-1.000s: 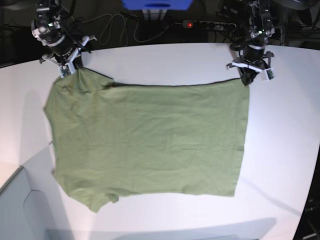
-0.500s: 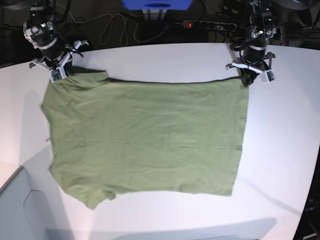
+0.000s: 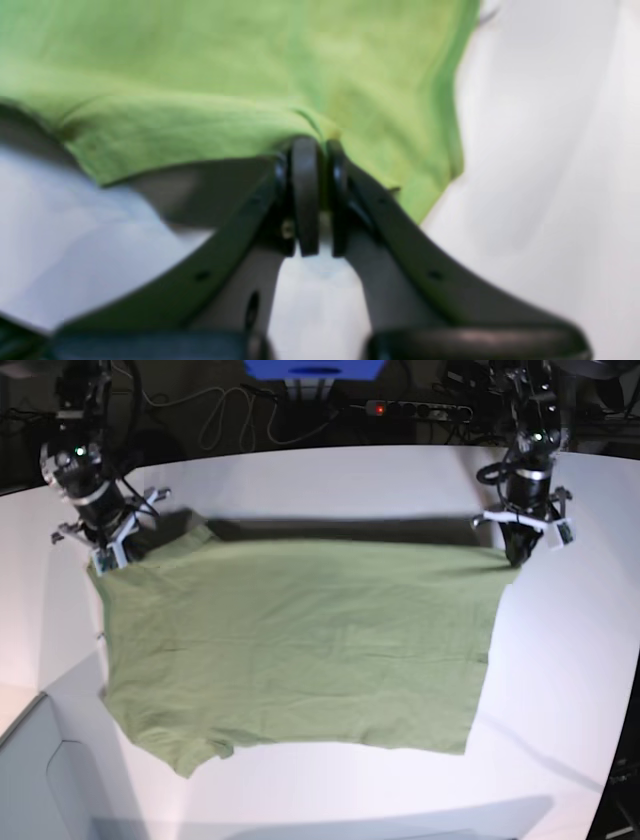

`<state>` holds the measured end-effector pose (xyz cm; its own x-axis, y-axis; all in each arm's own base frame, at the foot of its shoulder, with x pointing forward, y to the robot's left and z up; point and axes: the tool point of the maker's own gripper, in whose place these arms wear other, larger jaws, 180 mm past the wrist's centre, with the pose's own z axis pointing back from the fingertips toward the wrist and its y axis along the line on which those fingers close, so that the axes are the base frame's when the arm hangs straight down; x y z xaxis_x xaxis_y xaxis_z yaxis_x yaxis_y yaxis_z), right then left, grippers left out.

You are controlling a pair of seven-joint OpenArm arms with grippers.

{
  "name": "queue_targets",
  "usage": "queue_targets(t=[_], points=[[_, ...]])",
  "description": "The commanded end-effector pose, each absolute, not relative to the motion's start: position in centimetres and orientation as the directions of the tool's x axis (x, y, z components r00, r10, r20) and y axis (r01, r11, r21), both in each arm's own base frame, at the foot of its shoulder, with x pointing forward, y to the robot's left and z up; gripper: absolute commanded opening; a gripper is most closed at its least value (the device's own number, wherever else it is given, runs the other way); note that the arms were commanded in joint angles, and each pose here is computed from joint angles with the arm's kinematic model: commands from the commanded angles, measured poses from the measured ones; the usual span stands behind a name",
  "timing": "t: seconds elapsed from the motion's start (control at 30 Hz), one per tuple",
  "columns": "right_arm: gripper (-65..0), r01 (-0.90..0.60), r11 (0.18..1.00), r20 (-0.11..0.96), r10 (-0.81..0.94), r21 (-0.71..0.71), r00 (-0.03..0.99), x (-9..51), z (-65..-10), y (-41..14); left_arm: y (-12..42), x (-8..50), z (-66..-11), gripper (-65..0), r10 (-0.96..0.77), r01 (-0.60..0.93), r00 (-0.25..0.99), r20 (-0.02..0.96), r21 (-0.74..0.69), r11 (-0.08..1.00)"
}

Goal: Fold the T-shirt properly
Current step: 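Lift the shoulder edge with both grippers and pull it toward the hem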

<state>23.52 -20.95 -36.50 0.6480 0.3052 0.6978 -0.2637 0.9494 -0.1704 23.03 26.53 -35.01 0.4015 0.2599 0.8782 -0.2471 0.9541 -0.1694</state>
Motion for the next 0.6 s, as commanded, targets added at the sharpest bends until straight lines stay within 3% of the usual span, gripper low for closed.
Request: queue_targets(t=[0.0, 0.57], points=[[-64.9, -0.267, 0.945, 0.725, 0.318, -0.19, 0.61, 24.7, -35.2, -21.0, 26.9, 23.5, -33.8, -65.0, 0.243, -0.239, 0.364, 0.899, -0.162, 0.957], [-64.9, -0.29, 0.941, 0.753, 0.316, -0.173, 0.577, 30.8, -34.7, -19.5, 28.0, 28.2, -34.2, -65.0, 0.287, -0.263, 0.307, 0.907, -0.209, 0.942]])
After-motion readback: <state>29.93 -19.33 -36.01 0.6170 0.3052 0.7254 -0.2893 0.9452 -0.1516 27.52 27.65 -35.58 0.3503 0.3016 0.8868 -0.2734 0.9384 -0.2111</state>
